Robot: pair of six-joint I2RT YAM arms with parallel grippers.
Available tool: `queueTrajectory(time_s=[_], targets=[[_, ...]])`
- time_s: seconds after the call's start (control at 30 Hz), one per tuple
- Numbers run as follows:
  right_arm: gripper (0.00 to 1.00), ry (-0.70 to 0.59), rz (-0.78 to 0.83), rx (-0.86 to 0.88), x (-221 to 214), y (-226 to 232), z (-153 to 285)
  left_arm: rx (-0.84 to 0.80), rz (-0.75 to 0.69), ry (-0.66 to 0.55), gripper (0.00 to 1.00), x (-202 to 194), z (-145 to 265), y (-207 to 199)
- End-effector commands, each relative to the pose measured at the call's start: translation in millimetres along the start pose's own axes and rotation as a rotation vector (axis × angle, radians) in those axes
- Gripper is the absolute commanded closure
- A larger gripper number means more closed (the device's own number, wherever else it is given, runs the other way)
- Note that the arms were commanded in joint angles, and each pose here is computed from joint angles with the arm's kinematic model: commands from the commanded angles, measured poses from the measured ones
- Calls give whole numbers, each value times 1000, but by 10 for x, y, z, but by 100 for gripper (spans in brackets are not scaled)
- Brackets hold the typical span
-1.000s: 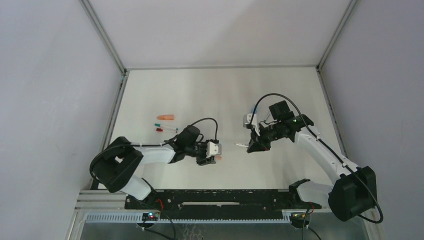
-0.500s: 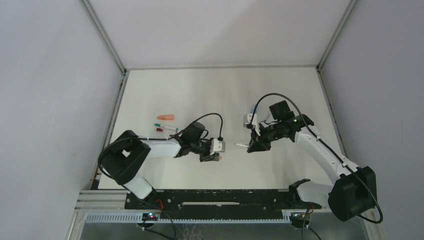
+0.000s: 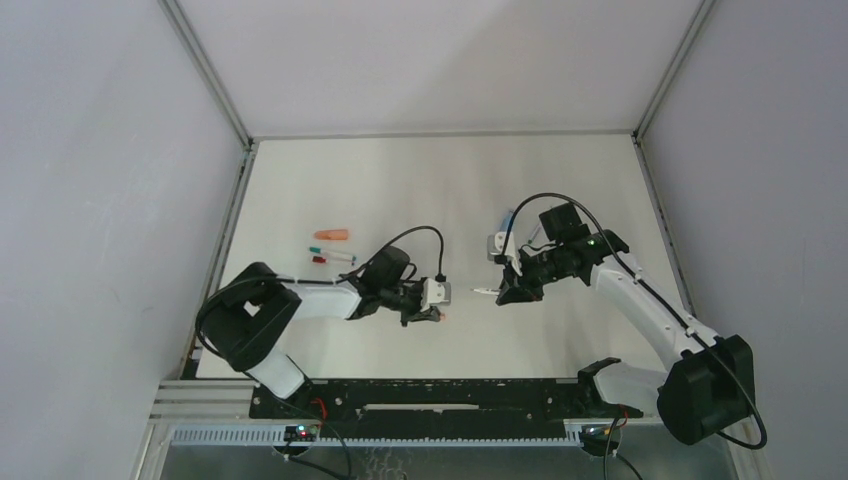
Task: Insert the pens into the pen caps
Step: Insert the pen cap onto the pen.
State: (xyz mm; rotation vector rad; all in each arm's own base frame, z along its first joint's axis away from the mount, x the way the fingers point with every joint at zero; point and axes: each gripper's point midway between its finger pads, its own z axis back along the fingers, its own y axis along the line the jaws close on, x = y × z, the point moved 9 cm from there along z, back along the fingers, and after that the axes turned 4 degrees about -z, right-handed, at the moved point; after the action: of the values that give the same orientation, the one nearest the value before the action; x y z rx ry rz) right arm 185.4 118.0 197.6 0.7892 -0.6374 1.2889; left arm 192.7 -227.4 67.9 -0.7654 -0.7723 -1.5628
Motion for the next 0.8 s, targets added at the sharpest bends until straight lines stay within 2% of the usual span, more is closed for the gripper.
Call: queueTrajectory(time_s=[0.0, 0.23, 0.43, 0.77], targets=[[100, 17, 147, -28, -26, 34, 7, 96, 67, -57, 100, 39, 58, -140], [100, 119, 295, 3, -180, 57, -212, 252, 83, -171, 100, 42, 76, -334], [100, 294, 342, 29, -263, 57, -604, 311, 109, -237, 100, 53, 32, -393], [100, 344, 125, 128, -288, 5, -775, 375, 64, -330, 100, -29, -35, -569]])
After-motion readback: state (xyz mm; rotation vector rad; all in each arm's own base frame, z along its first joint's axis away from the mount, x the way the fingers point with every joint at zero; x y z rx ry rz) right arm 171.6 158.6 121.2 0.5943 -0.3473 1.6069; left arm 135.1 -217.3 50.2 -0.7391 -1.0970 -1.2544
